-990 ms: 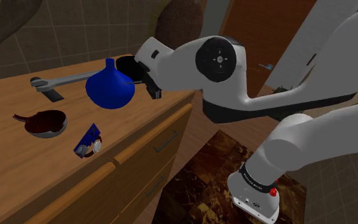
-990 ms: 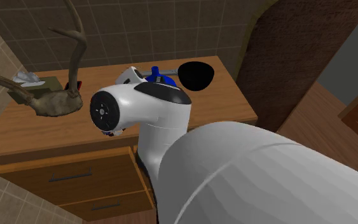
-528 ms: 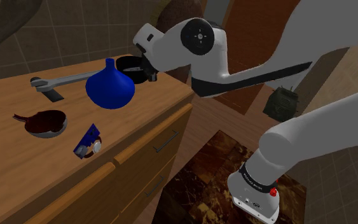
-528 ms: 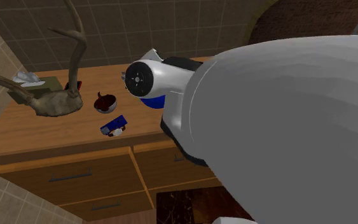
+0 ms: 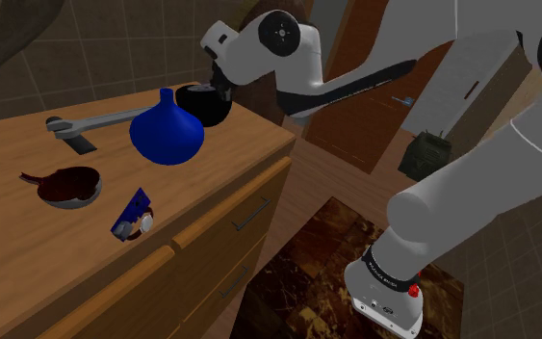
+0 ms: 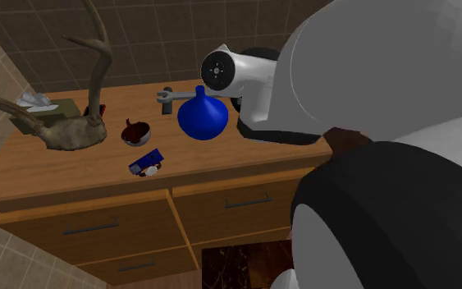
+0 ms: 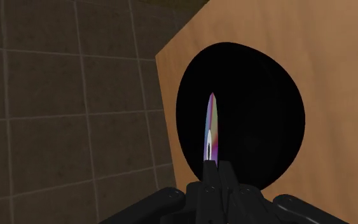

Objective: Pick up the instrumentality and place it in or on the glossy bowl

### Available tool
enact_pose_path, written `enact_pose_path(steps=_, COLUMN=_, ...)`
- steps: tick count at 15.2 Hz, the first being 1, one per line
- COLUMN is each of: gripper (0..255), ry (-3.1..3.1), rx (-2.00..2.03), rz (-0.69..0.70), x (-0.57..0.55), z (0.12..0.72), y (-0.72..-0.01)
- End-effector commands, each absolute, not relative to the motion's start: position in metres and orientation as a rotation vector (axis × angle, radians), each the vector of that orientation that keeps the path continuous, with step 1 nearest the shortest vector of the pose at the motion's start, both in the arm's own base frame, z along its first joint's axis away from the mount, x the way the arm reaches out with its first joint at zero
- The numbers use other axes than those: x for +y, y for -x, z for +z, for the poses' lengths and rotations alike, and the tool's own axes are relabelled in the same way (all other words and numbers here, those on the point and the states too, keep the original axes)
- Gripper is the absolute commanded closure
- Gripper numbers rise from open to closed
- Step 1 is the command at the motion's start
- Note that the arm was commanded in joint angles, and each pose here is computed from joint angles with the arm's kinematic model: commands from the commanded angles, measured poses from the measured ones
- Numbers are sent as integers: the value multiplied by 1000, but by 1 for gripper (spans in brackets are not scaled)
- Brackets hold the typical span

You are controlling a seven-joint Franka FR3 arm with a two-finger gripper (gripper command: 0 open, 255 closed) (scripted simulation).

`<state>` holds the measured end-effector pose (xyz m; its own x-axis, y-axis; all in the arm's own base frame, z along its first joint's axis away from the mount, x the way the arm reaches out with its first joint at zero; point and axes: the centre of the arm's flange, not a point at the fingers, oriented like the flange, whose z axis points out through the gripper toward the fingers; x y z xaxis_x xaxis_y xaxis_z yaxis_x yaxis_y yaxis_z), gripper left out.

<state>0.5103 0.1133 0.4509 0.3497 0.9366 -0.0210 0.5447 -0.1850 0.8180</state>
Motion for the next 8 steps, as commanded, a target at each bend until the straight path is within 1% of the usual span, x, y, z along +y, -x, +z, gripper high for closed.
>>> enact_pose_path(steps=1, gripper=255, ry=-1850, rx=1301, rz=650, x=96, z=450, y=-530)
enact_pose_path(steps=2, gripper=255, ry=-1850, rx=1301, rz=650, x=85, z=451, y=-545)
enact_pose_path(steps=8, gripper=255, ry=-1850, rx=1301, rz=650, x=85, z=419, y=-545)
